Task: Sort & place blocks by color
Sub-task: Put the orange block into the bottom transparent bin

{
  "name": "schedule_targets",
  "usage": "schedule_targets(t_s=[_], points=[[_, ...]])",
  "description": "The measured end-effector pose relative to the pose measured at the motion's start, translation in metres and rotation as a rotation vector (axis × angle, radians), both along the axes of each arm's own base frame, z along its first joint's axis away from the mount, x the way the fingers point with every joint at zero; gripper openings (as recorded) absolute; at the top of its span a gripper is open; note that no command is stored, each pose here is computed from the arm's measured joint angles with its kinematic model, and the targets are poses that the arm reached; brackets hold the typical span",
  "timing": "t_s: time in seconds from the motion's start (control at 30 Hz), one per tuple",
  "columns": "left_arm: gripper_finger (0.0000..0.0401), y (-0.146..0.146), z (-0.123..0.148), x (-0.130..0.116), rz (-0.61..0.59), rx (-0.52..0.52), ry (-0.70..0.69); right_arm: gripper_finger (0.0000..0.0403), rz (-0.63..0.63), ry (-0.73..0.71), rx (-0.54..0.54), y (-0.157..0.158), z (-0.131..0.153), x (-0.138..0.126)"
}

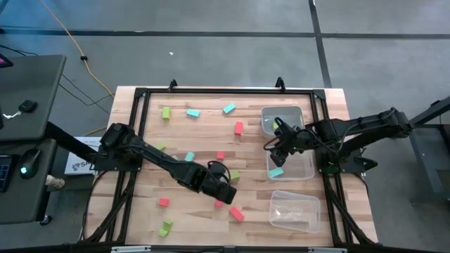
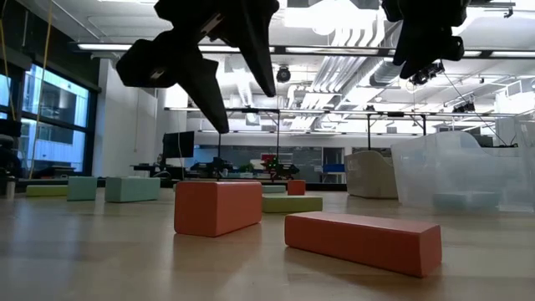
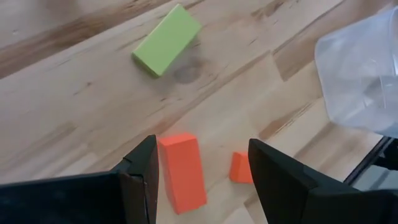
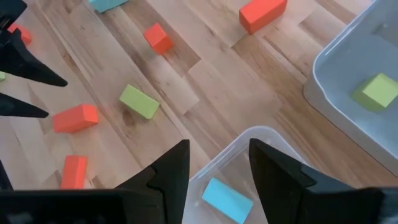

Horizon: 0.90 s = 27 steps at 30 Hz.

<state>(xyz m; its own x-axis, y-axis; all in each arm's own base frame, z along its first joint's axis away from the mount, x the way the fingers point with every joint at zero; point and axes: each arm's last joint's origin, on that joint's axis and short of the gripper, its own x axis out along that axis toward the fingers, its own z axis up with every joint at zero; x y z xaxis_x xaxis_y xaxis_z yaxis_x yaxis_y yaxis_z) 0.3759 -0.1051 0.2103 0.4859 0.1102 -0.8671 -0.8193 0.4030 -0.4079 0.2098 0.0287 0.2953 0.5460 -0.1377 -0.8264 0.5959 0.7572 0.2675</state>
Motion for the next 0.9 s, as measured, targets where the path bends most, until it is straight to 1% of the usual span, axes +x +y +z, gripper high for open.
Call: schedule_targets(t_s=[0.17, 0.37, 0.57, 0.9], points=[[0.0172, -0.003, -0.008, 0.001, 0.002, 0.004, 0.02, 0.0156, -0.001, -0.001, -0.006, -0.001, 0.0, 0.0], [0.0172, -0.016, -0.032, 0.004, -0.024, -0.034, 0.076, 0.0156, 0.005, -0.001, -0.01, -0.001, 0.0, 0.0], [0.0172, -0.027, -0.043, 0.004, -0.018, -0.068, 0.096, 0.0156, 0.006, -0.001, -0.01, -0.001, 0.0, 0.0], [0.0172, -0.031, -0.046, 0.004, -0.007, -0.084, 0.106, 0.0156, 0.006, -0.002, -0.01, -0.001, 0.0, 0.0]])
